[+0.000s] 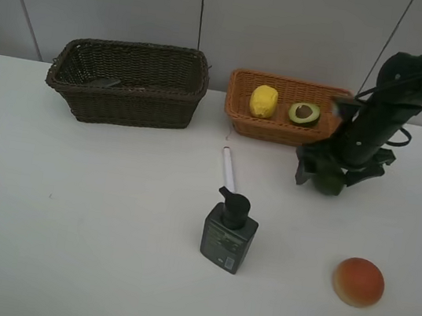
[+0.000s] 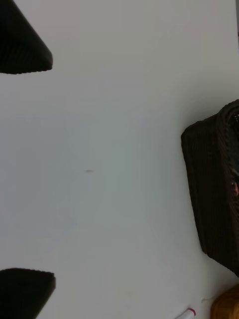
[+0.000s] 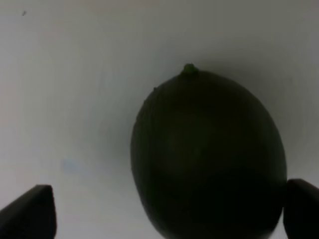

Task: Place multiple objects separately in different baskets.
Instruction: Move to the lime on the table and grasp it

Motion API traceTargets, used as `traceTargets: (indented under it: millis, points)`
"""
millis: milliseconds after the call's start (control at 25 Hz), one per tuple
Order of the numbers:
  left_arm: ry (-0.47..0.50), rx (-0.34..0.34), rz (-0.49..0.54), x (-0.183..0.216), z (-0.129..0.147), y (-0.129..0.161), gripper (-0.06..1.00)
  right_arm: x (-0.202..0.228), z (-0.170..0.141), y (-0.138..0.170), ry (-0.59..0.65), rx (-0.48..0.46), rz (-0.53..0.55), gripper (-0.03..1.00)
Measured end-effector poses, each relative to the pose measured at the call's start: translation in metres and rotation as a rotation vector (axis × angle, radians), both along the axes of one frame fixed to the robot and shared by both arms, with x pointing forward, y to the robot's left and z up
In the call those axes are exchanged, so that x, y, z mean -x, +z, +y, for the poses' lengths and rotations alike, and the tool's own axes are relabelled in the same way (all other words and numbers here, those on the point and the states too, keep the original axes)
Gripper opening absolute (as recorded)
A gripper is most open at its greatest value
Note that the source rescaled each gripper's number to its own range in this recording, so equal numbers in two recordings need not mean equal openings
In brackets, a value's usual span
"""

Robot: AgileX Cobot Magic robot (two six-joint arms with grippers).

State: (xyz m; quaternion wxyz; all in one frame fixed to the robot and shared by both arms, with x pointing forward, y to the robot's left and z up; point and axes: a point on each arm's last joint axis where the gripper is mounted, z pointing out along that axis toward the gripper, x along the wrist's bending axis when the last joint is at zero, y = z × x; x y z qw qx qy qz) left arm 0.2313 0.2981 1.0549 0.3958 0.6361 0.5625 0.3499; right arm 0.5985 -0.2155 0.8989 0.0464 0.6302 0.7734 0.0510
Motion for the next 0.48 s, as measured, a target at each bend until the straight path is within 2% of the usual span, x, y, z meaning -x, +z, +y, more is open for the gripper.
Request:
traceTargets:
  millis: [120,200,280,360,400,480]
  points:
    - [0.000,0.000,0.000,0.000,0.000,0.000,1.00,0.000,0.000,-0.016,0.006,0.016,0.039,1.00]
    - [0.000,0.000,0.000,0.000,0.000,0.000,1.00,0.000,0.000,-0.020,0.006,0.018,0.048,0.96]
    - [0.000,0.000,0.000,0.000,0.000,0.000,1.00,-0.001,-0.001,-0.021,0.009,0.020,0.042,0.82]
    - [0.000,0.000,0.000,0.000,0.000,0.000,1.00,-0.002,-0.001,-0.021,0.018,0.025,0.029,0.59]
    - [0.000,0.000,0.000,0.000,0.000,0.000,1.00,-0.002,-0.001,-0.021,0.025,0.032,0.025,0.54]
    - [0.000,0.000,0.000,0.000,0.000,0.000,1.00,-0.003,-0.003,-0.021,0.047,0.054,0.020,0.54]
